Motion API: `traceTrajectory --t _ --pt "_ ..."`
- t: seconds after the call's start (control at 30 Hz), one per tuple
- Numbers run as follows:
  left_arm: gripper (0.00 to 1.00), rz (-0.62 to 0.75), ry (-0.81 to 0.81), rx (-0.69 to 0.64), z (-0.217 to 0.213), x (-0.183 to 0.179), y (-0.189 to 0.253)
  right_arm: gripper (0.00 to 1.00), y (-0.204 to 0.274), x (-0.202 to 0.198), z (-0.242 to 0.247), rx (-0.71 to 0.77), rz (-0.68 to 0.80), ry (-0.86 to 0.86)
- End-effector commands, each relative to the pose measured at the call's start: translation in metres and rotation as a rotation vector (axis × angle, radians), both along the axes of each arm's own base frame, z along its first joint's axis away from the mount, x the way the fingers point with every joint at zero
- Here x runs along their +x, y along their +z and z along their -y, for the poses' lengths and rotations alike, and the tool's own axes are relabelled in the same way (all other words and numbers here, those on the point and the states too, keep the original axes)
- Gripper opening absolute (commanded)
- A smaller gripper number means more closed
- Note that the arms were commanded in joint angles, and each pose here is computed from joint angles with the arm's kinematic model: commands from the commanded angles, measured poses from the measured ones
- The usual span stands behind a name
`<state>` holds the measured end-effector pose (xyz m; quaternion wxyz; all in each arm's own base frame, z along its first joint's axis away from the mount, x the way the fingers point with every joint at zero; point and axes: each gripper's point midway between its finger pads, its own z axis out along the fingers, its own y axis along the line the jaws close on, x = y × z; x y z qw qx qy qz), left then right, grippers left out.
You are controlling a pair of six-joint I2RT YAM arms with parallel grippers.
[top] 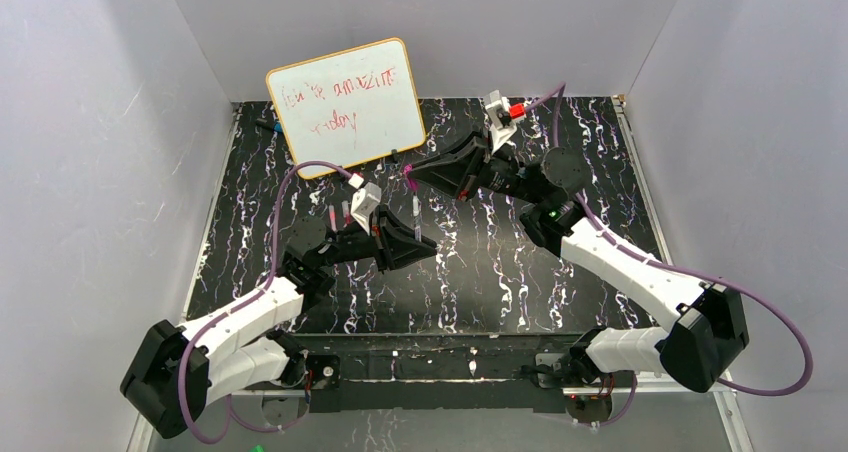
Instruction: Insert the pens into the pen caps
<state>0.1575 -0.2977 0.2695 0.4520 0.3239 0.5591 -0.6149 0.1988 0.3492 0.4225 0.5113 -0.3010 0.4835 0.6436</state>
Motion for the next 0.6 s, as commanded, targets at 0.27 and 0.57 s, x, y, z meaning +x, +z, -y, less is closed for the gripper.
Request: traceTrajectory --t 0.27,0.57 --pt "0.0 0.056 -0.022 -0.031 -0.001 -0.007 0.014 0.17 0.012 -0.001 0.002 0.042 0.047 0.008" --pt "0.0 0.073 -0.022 -0.04 -0.001 -0.007 0.021 0.18 0.005 0.001 -0.001 0.032 0.033 0.012"
